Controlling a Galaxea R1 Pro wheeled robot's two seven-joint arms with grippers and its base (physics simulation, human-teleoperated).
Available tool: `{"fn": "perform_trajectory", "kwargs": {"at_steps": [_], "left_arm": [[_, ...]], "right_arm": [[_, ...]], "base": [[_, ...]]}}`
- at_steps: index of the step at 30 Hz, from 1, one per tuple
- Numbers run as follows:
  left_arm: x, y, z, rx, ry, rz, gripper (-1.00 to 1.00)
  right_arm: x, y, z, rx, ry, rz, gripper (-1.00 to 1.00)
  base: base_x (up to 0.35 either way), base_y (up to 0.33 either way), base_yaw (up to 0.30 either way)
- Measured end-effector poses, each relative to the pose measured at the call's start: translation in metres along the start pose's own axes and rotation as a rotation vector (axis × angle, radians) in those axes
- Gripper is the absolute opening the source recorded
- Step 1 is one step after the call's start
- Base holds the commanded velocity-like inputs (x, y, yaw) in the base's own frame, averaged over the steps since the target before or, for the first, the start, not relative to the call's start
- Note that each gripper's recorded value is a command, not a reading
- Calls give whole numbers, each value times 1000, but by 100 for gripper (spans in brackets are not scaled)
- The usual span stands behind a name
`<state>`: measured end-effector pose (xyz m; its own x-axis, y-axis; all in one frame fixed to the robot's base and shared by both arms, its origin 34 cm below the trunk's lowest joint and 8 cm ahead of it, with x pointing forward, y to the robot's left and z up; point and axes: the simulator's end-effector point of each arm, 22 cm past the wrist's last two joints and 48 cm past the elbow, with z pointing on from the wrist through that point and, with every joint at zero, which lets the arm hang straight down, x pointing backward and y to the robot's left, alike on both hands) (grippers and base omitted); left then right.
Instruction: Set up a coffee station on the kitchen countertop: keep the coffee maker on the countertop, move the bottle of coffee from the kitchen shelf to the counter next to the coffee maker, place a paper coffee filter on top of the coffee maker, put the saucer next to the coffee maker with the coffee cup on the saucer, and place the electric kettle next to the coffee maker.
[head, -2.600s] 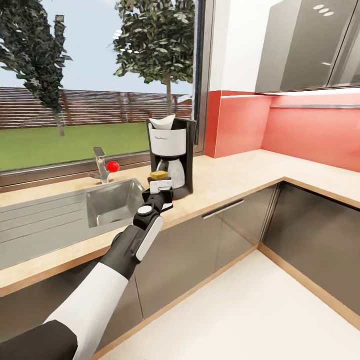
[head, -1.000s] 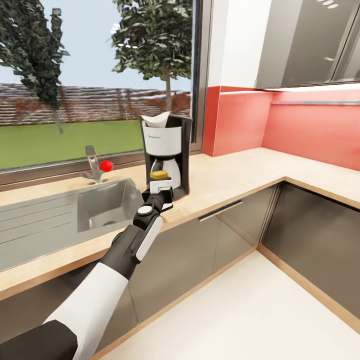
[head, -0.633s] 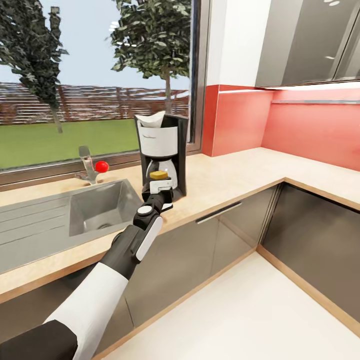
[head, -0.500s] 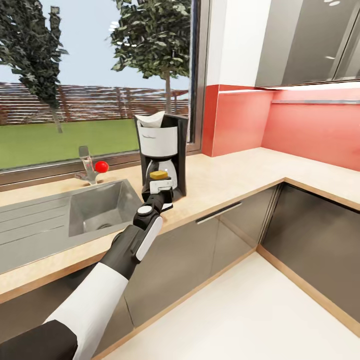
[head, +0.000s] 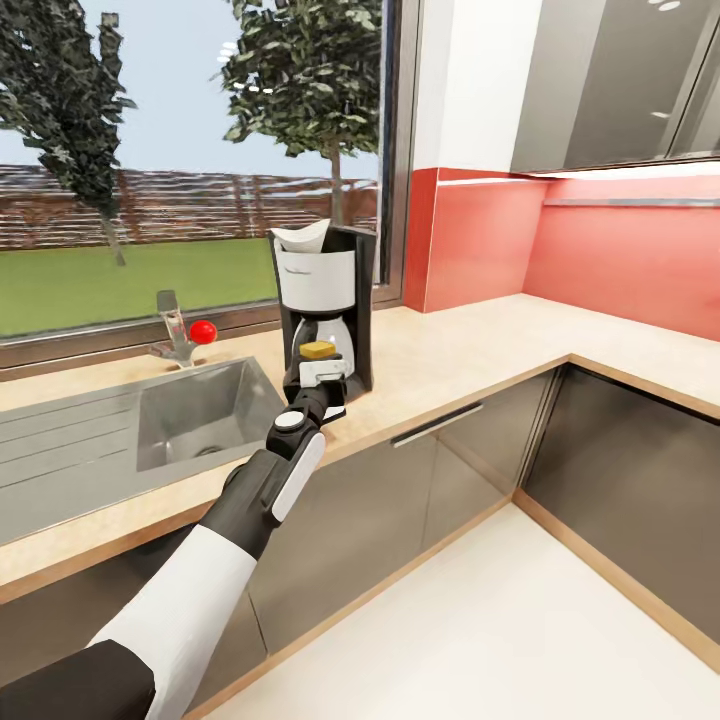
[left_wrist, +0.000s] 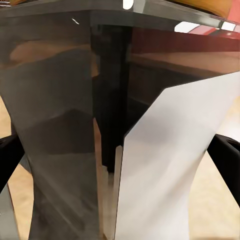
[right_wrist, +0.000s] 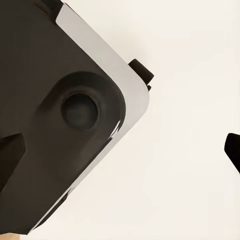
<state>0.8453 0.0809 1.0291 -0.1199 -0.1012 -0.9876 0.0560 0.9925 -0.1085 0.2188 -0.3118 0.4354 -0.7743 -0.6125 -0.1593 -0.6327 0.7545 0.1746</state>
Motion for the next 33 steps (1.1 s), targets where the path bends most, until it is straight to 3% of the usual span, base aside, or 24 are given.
{"fn": "perform_trajectory", "kwargs": {"at_steps": [33], "left_arm": [[28, 3, 1, 1, -4, -2, -100]], "right_arm": [[7, -4, 30, 0, 0, 0, 100]], "base": [[0, 0, 0]]}}
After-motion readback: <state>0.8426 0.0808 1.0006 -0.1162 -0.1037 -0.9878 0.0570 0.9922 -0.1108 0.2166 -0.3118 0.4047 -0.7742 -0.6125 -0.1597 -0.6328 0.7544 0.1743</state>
